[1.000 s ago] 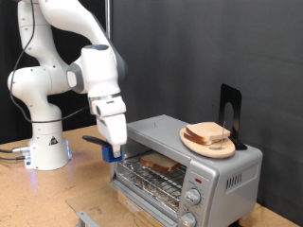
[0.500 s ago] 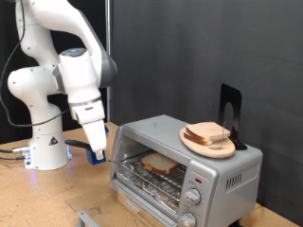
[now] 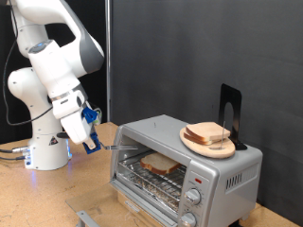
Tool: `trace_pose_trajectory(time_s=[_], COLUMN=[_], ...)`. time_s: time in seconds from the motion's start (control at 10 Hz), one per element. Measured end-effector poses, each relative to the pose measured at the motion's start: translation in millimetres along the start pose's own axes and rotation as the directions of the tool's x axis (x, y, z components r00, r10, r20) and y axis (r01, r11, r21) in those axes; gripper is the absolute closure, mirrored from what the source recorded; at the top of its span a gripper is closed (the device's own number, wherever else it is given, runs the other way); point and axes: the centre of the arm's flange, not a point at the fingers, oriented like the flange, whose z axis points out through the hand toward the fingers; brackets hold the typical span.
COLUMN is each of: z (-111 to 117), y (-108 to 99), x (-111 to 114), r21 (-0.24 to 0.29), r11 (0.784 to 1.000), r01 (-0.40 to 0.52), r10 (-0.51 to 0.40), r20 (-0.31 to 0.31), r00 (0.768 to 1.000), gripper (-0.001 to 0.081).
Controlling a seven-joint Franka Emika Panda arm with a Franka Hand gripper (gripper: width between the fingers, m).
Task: Make a piece of toast with the oven
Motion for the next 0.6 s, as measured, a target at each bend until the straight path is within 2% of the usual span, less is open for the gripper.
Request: trace_pose_trajectory(time_s=[0.2,0.4,0.6], z=[-3,-21,-44], y=[5,18,24], x=[-1,-4,-8], r21=[0.022,0.072,0.124], r11=[0.999,0.996,0.990], r01=[-0.025,-0.052,-0.064], r10=[0.025,0.060,0.084], r20=[-0.028,-0.116,-0.166], r00=[0.999,0.991,0.983], gripper=[0.0324,0.0324,0.0324])
